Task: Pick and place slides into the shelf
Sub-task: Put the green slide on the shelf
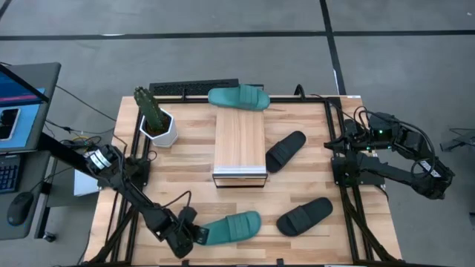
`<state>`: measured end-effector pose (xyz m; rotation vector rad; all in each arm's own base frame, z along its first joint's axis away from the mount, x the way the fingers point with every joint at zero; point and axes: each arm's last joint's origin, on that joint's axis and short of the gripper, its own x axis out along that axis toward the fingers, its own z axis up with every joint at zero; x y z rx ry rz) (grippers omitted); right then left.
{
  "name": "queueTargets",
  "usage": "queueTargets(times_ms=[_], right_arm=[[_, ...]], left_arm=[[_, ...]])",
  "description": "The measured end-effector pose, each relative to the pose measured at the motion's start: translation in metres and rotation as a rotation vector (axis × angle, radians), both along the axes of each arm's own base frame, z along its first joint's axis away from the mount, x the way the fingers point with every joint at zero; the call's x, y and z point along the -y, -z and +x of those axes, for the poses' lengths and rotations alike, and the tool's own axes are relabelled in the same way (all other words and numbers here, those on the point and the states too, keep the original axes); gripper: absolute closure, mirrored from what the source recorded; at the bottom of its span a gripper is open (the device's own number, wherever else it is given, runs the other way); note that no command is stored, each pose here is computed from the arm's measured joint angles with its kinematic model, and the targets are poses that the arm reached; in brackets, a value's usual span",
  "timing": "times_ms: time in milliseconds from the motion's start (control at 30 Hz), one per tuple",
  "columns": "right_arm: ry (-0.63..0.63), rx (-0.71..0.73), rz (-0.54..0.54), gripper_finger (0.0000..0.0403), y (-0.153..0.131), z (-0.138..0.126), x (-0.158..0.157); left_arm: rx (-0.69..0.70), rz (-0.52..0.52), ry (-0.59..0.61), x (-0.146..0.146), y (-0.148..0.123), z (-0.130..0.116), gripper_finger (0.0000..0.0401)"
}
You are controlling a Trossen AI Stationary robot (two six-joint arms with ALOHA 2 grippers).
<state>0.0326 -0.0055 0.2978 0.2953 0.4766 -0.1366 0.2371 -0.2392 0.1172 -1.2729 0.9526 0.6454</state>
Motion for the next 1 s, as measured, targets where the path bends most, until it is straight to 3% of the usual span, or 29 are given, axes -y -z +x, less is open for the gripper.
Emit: queueTargets(times_ms=[133,433,767,1000], right_arm=[[0.004,-0.001,-0.002,0.0403,0.0,0.0,0.0],[0.028,-0.008,-0.014,0.0403,0.0,0.0,0.001],[0.027,-0.007,-0.013,0.0403,0.0,0.0,0.001],[0.027,-0.008,-0.012,0.0403,0.0,0.0,0.001]], left_arm=[[0.052,0.016,0.009,0.001,-0.011,-0.005,0.0371],[0.282,-0.08,0.013,0.027,-0.029,-0.01,0.0377],[0.426,-0.061,-0.094,0.034,-0.037,-0.015,0.038],[0.481,-0.009,-0.064,0.033,-0.073,-0.014,0.0381]])
